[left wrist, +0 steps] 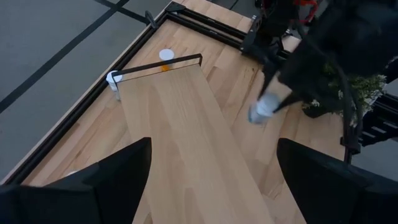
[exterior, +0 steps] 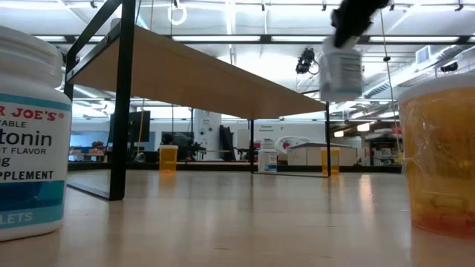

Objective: Pick and place medicine bottles onto shelf by color
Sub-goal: Put the white pill bottle on the shelf

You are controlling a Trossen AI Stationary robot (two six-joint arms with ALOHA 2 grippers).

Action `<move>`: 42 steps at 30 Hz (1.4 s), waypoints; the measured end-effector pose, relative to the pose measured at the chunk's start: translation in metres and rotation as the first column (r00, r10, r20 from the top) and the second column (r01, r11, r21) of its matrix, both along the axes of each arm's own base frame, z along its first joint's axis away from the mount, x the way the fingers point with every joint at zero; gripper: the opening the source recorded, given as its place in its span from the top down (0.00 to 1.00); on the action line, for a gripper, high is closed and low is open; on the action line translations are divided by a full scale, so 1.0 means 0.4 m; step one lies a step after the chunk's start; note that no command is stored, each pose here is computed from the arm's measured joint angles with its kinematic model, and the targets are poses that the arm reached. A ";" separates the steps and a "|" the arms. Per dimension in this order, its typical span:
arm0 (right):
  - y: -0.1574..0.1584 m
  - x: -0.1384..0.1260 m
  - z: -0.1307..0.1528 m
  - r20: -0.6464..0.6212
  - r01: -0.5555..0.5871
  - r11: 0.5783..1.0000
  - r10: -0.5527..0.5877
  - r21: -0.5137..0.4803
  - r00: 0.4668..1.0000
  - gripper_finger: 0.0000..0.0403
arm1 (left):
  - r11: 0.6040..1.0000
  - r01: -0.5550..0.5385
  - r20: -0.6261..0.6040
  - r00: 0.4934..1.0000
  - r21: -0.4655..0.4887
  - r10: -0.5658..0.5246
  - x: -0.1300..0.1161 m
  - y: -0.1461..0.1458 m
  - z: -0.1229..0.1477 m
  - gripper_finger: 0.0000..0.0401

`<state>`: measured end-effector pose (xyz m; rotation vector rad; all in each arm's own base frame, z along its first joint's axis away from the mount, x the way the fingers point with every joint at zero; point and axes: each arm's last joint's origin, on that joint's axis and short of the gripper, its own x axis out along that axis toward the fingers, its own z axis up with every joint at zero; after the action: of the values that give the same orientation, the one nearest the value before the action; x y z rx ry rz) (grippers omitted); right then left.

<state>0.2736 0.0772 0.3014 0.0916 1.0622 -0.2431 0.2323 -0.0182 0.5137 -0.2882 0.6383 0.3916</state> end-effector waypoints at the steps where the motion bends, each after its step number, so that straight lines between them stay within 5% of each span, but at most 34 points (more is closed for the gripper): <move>1: -0.020 0.006 0.016 0.008 0.025 1.000 -0.025 -0.005 1.000 0.51 | 1.000 0.002 -0.001 1.000 0.002 -0.002 0.000 0.000 0.000 0.12; 9: -0.197 0.028 0.120 0.080 0.234 0.971 -0.238 0.054 0.968 0.52 | 1.000 0.003 -0.001 1.000 0.003 -0.003 0.000 0.000 0.000 0.12; 16: -0.312 0.016 0.115 0.042 0.307 0.948 -0.312 0.086 0.949 0.51 | 1.000 0.003 -0.001 1.000 0.003 -0.003 0.000 0.000 0.000 0.12; 42: -0.369 0.018 0.083 0.057 0.290 0.957 -0.291 0.024 0.955 0.50 | 1.000 0.015 -0.029 0.999 -0.015 -0.016 0.029 -0.005 -0.016 0.12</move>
<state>0.2809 -0.0704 0.3346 0.2686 0.9889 -0.4952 0.2440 -0.0203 0.5072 -0.2921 0.6722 0.3772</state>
